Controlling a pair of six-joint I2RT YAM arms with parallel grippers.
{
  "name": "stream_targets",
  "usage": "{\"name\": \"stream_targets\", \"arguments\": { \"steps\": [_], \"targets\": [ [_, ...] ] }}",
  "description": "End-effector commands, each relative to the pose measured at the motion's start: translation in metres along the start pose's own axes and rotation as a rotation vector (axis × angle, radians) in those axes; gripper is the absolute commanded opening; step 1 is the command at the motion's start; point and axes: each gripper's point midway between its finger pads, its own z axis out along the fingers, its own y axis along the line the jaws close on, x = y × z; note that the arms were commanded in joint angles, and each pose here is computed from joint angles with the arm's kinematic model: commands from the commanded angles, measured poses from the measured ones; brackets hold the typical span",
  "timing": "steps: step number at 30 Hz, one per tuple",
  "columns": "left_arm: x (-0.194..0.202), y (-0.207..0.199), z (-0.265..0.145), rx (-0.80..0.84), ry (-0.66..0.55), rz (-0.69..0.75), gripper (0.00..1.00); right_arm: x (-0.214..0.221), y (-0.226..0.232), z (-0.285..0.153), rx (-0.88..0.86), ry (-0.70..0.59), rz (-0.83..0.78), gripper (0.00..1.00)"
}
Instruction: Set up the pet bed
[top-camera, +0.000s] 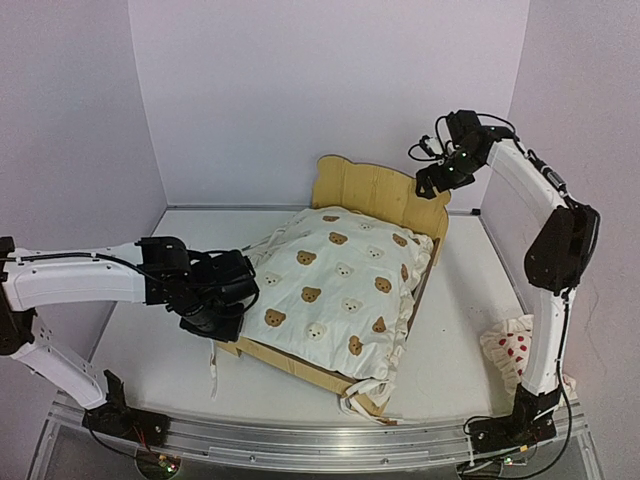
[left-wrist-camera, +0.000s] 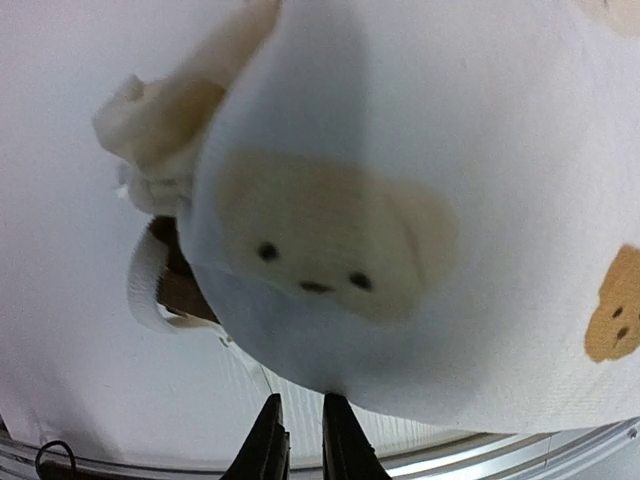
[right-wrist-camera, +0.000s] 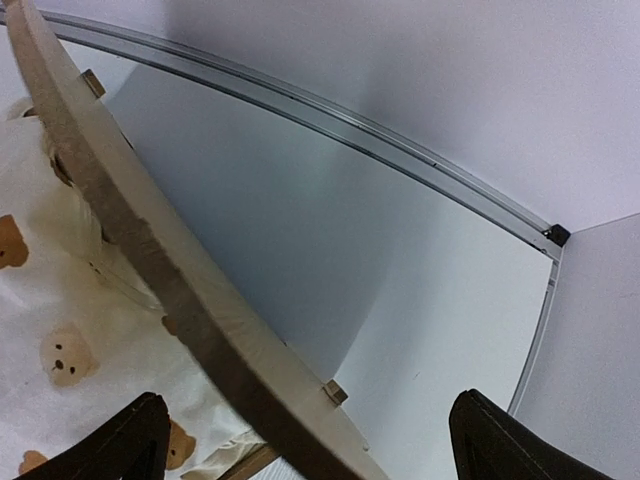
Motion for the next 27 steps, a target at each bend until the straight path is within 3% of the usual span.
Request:
{"name": "stream_targets", "arguments": {
  "steps": [1, 4, 8, 17, 23, 27],
  "targets": [
    [0.027, -0.017, 0.014, 0.071, 0.088, 0.020, 0.14, -0.008, -0.001, 0.003, -0.094, -0.033, 0.006, 0.98],
    [0.034, -0.022, 0.026, 0.105, 0.094, 0.040, 0.16, 0.001, 0.009, 0.012, -0.195, -0.023, 0.011, 0.95],
    [0.030, -0.026, 0.035, 0.119, 0.056, 0.059, 0.19, 0.008, 0.014, 0.014, -0.267, -0.021, 0.023, 0.80],
    [0.006, -0.008, 0.076, 0.106, 0.002, -0.002, 0.21, 0.018, 0.022, -0.003, -0.317, -0.027, -0.001, 0.55],
    [-0.019, 0.007, 0.089, 0.081, -0.067, -0.026, 0.21, 0.032, 0.029, -0.018, -0.335, -0.016, 0.000, 0.29],
    [-0.042, 0.017, 0.093, 0.044, -0.113, -0.032, 0.21, 0.043, 0.035, -0.031, -0.342, -0.011, 0.018, 0.23]
  ]
}}
